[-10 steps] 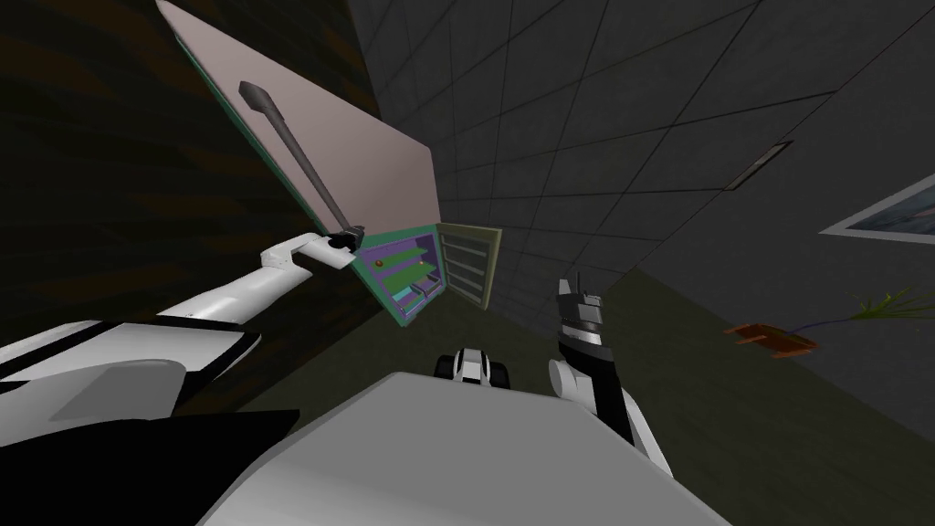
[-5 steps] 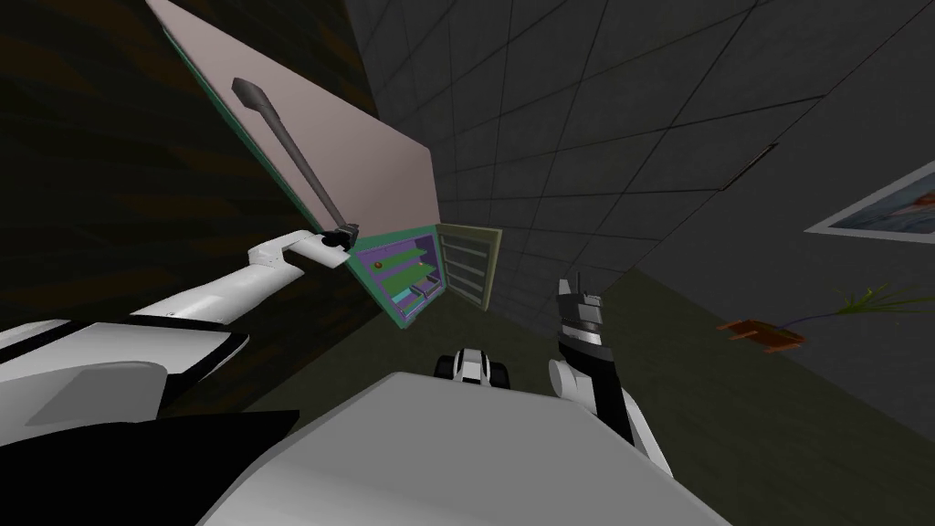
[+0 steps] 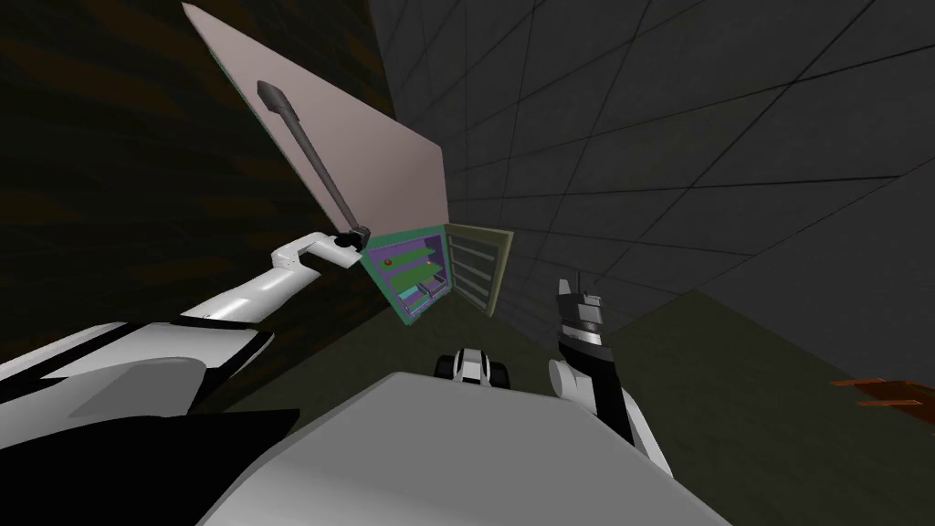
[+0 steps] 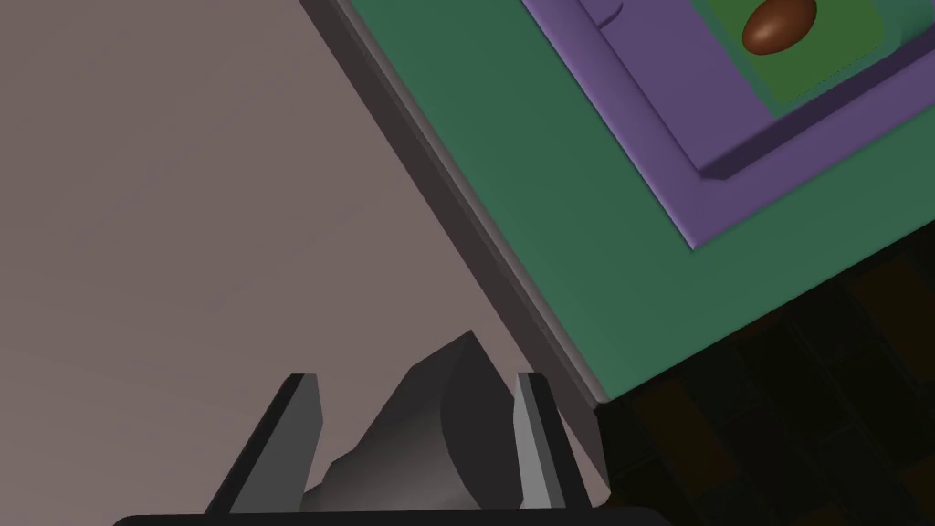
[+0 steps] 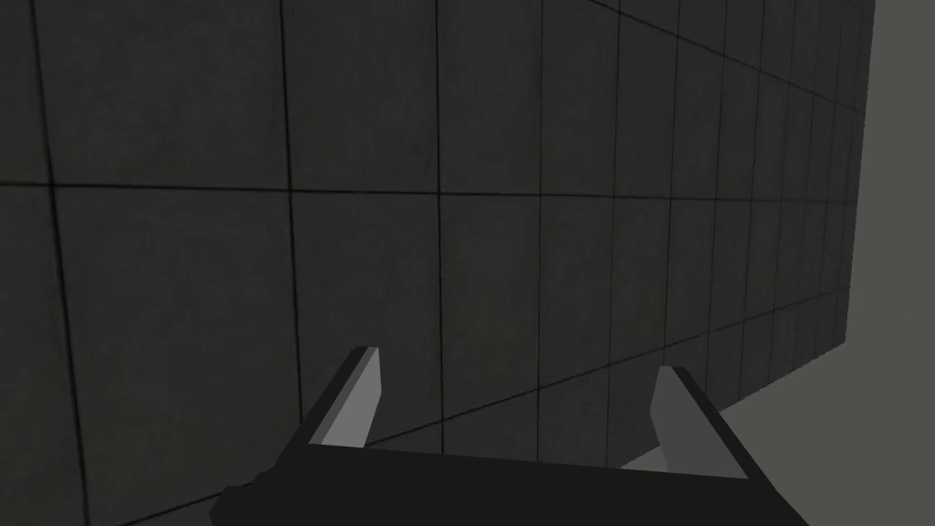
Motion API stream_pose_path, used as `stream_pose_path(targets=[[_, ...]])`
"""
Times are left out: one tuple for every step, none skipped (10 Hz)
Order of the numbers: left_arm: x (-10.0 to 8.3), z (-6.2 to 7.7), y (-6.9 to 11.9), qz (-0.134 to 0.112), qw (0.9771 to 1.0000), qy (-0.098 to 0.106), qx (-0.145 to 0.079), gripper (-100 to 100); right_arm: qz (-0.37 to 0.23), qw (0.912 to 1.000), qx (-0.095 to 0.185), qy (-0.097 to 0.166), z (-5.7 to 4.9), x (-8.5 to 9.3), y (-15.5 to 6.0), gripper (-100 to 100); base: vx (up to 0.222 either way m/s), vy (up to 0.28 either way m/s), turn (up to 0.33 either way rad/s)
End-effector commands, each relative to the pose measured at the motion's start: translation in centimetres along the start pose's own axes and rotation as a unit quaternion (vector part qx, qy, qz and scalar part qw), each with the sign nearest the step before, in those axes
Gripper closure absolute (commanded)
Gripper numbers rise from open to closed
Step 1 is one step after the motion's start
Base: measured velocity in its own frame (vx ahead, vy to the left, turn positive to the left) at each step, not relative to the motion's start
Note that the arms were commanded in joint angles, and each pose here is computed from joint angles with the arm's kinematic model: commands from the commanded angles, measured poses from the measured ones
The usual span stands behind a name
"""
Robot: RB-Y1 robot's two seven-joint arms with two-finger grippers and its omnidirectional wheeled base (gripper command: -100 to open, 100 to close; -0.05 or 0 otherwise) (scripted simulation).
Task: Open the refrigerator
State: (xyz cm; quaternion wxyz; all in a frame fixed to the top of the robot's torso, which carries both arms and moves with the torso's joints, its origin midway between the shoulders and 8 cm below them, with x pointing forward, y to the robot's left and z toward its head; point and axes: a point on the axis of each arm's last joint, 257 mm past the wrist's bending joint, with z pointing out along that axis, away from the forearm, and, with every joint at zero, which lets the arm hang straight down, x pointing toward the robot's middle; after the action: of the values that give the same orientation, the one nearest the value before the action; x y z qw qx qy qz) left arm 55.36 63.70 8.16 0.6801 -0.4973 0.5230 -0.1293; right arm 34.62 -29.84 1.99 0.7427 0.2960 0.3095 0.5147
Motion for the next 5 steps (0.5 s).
stream_pose_path(targets=[[2.8,-0.4,-0.5,0.003,0.9998,0.018,0.002,100,0.000,1.0000,0.000,0.000,0.0,0.0,0.0,0,0.059,-0.089,0.119],[3.7,-1.0,-1.6,0.005,0.9998,0.020,0.006,100,0.000,1.0000,0.000,0.000,0.0,0.0,0.0,0,0.127,-0.178,0.272],[5.4,-1.4,-2.1,0.008,0.9993,0.034,0.011,100,0.000,1.0000,0.000,0.000,0.0,0.0,0.0,0,0.141,-0.151,0.368],[5.9,-1.5,-2.1,0.005,0.9992,0.038,0.013,100,0.000,1.0000,0.000,0.000,0.0,0.0,0.0,0,0.053,-0.061,0.143],[6.6,-2.0,-3.0,0.006,0.9991,0.039,0.013,100,0.000,1.0000,0.000,0.000,0.0,0.0,0.0,0,0.126,-0.105,0.382]])
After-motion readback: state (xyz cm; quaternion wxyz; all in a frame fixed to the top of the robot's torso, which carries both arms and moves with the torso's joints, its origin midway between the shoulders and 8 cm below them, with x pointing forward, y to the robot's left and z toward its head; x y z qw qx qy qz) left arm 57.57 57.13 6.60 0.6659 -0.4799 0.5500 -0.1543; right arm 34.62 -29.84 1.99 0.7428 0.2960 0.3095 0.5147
